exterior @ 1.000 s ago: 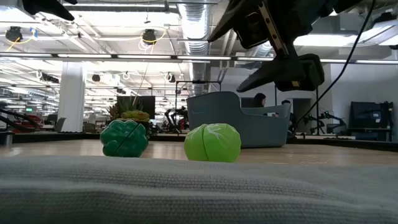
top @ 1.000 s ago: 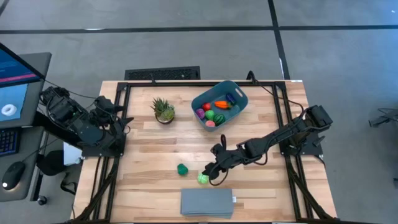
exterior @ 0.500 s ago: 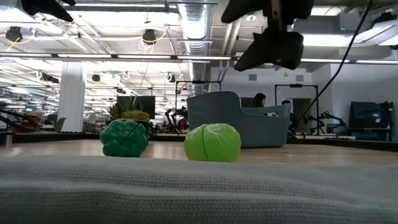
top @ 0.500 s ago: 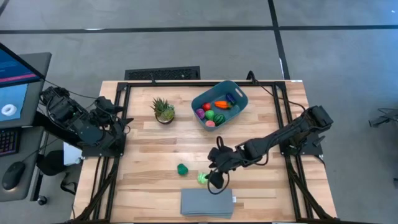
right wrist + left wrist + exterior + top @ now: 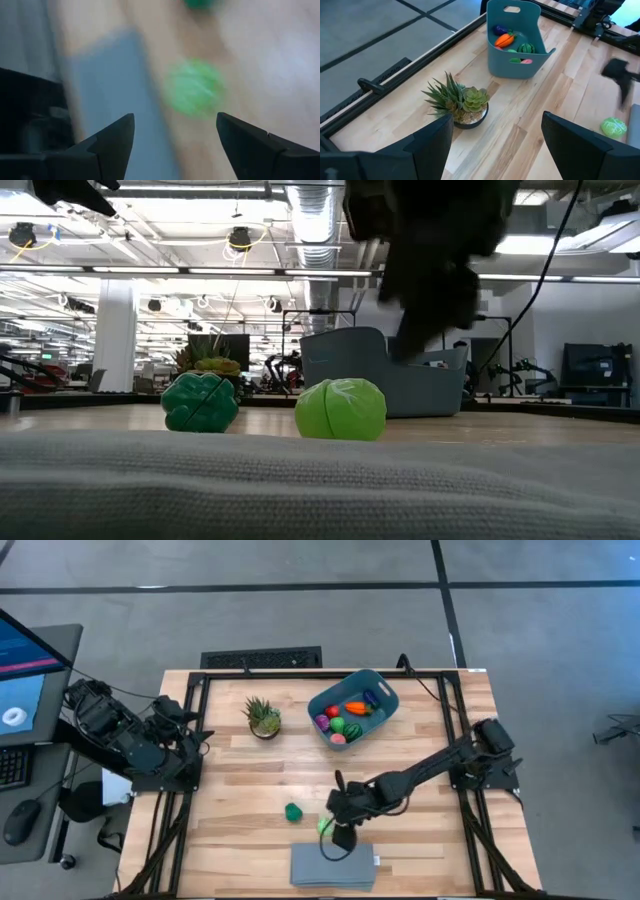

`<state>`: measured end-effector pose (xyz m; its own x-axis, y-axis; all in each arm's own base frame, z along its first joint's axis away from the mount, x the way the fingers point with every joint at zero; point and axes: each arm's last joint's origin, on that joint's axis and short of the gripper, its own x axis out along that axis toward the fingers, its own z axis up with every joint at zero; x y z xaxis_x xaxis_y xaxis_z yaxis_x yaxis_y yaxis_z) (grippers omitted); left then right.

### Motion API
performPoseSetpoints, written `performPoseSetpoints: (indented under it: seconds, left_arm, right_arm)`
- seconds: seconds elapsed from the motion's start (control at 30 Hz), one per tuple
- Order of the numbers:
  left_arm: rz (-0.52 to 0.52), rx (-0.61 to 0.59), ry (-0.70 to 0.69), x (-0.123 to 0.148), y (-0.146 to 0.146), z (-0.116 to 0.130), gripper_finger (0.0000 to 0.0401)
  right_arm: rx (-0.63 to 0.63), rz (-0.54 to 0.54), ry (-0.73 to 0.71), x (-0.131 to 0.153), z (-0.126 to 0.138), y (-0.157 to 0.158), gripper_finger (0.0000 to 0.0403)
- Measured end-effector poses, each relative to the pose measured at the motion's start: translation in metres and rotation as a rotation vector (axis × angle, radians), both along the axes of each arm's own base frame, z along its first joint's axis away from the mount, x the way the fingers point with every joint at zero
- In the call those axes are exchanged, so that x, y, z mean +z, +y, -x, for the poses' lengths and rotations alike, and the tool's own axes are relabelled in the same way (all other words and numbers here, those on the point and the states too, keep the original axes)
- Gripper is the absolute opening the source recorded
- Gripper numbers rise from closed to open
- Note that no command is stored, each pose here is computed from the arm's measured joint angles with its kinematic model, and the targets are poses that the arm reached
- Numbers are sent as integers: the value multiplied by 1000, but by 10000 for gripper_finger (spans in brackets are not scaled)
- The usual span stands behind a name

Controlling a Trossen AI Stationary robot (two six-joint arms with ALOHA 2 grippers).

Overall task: Pick and placing Produce into tupperware
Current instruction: Put the bell pepper into the bin

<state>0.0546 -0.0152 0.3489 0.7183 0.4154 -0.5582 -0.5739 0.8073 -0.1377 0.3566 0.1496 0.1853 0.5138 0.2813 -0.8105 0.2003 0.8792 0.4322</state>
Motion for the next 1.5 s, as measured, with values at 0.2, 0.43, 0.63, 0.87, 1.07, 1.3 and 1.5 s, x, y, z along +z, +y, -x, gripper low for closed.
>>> performPoseSetpoints:
  seconds: [0.2,0.43,0.63,0.87,1.07,1.3,1.5]
  left_arm:
    - [4,-4,8,0,0,1,291]
    - [8,-10,19,-1,0,1,291]
    - [1,-9,23,-1,1,1,291]
    - [-9,-11,26,-1,1,2,291]
    - [-20,-126,82,-9,-7,-6,291]
    - [-174,-492,37,-51,-48,-48,291]
    - [-280,-572,70,-84,-60,-64,291]
  right_arm:
    - [-23,21,58,-6,-15,5,306]
    - [-48,58,149,-10,-28,12,306]
    - [-118,123,158,-6,-29,11,306]
    - [-167,112,174,-4,-28,8,306]
    - [-196,126,194,-5,-29,1,306]
    - [-293,292,-25,31,-18,9,306]
    - [-462,401,-169,53,19,23,306]
